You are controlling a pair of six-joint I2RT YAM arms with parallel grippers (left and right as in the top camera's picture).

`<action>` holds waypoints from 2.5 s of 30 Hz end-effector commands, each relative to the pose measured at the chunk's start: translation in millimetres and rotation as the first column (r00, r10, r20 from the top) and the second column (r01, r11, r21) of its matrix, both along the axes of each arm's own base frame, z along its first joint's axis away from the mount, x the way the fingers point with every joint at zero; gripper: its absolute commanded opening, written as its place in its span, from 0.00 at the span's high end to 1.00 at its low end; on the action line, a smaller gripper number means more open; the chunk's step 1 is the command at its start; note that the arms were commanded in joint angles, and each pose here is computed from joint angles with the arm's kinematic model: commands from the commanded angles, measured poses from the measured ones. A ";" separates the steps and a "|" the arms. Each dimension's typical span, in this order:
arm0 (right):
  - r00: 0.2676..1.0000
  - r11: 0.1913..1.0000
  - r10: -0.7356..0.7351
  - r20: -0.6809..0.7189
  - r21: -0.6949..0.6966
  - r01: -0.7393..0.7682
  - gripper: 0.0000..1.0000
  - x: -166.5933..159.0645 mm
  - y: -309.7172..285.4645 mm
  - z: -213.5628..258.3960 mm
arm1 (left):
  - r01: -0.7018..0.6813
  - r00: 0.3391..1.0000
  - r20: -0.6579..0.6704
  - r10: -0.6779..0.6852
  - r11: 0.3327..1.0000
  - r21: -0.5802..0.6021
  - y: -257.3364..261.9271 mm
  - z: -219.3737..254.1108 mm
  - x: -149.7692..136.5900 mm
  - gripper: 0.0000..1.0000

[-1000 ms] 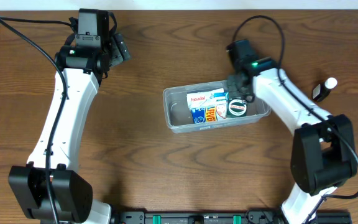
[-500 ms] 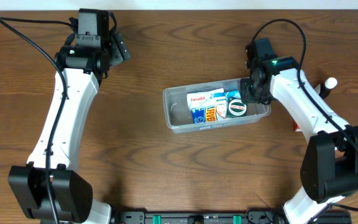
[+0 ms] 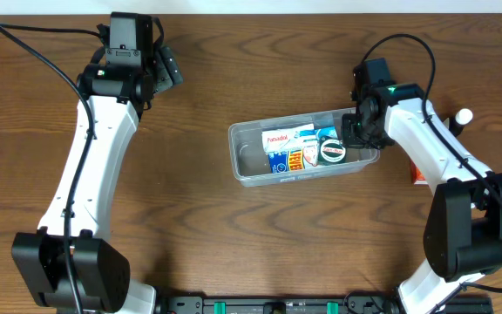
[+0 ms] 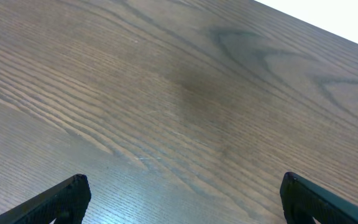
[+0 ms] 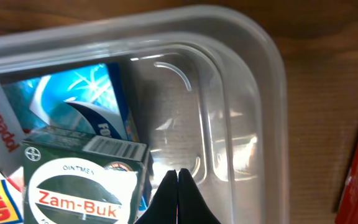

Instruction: Pack container

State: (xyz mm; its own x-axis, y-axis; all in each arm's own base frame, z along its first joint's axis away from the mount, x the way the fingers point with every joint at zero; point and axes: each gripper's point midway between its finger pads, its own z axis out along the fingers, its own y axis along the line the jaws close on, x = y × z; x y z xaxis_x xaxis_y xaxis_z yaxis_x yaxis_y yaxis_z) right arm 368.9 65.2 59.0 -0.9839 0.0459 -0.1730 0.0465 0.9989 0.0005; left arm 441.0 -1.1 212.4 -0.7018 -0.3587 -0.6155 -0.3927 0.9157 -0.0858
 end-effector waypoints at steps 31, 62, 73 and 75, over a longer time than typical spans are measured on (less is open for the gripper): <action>0.985 0.978 0.167 0.044 0.118 -0.171 0.96 3.9 24.9 -18.7 | 0.006 1.000 0.009 -0.007 1.000 0.019 2.0 5.5 0.6 0.02; 0.975 0.980 0.187 0.117 0.049 -0.194 0.99 22.8 17.3 -14.4 | 0.087 0.984 -0.148 -0.099 0.992 -0.086 -19.8 -18.6 -30.1 0.71; 0.976 0.980 0.187 0.111 0.049 -0.194 0.99 21.4 16.9 -15.1 | 0.143 0.906 -0.366 -0.211 0.968 -0.204 -67.3 -104.7 -88.4 0.94; 0.976 0.981 0.186 0.111 0.039 -0.191 0.99 21.6 15.2 -15.2 | 0.171 0.901 -0.364 -0.238 0.964 -0.205 -77.1 -120.3 -92.4 0.94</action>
